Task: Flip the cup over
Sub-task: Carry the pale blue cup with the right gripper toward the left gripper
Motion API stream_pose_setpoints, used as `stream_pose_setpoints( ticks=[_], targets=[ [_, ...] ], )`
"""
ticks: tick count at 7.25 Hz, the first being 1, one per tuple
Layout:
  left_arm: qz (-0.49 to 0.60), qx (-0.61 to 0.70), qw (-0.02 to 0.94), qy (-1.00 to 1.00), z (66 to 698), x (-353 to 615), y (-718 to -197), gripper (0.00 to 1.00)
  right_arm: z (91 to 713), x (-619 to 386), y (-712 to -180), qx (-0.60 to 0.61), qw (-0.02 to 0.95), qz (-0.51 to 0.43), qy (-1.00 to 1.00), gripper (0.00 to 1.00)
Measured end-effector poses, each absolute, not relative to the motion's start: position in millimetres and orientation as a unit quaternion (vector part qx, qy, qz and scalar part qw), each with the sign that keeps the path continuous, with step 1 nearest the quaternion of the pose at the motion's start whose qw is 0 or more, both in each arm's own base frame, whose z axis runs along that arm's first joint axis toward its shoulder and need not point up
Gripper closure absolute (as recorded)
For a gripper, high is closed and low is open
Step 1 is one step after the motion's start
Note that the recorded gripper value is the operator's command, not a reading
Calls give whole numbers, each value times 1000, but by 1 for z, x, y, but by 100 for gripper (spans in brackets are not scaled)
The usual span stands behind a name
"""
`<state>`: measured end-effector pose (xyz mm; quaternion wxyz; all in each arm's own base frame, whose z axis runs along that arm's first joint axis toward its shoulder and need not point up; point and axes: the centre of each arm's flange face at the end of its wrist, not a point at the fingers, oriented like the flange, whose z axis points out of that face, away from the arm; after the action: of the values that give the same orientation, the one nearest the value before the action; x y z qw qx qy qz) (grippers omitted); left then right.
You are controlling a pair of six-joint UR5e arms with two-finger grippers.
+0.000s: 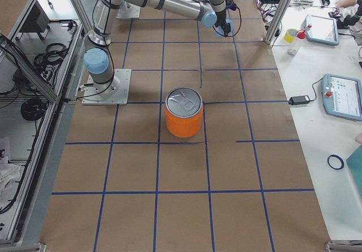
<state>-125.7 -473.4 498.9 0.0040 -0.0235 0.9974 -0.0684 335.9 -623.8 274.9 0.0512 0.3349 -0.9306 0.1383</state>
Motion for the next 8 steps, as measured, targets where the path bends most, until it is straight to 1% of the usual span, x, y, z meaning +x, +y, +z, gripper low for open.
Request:
stream_pose_setpoints(
  ticks=[3,4,6,7,8],
  targets=[
    [-68,-23,4,997,499,-126,-473,0,221,410,-599,591,80,156,-788,90],
    [-69,-23,5,997,499,-126,-473,0,198,431,-592,652,92,167,-734,92],
    [-69,-23,5,997,500,-125,-473,0,178,467,-569,713,99,174,-672,91],
    [-69,-24,5,997,500,-125,-473,0,179,474,-563,729,101,174,-654,88],
    [-69,-24,4,997,499,-125,-473,0,181,477,-561,744,104,172,-637,76]
  ],
)
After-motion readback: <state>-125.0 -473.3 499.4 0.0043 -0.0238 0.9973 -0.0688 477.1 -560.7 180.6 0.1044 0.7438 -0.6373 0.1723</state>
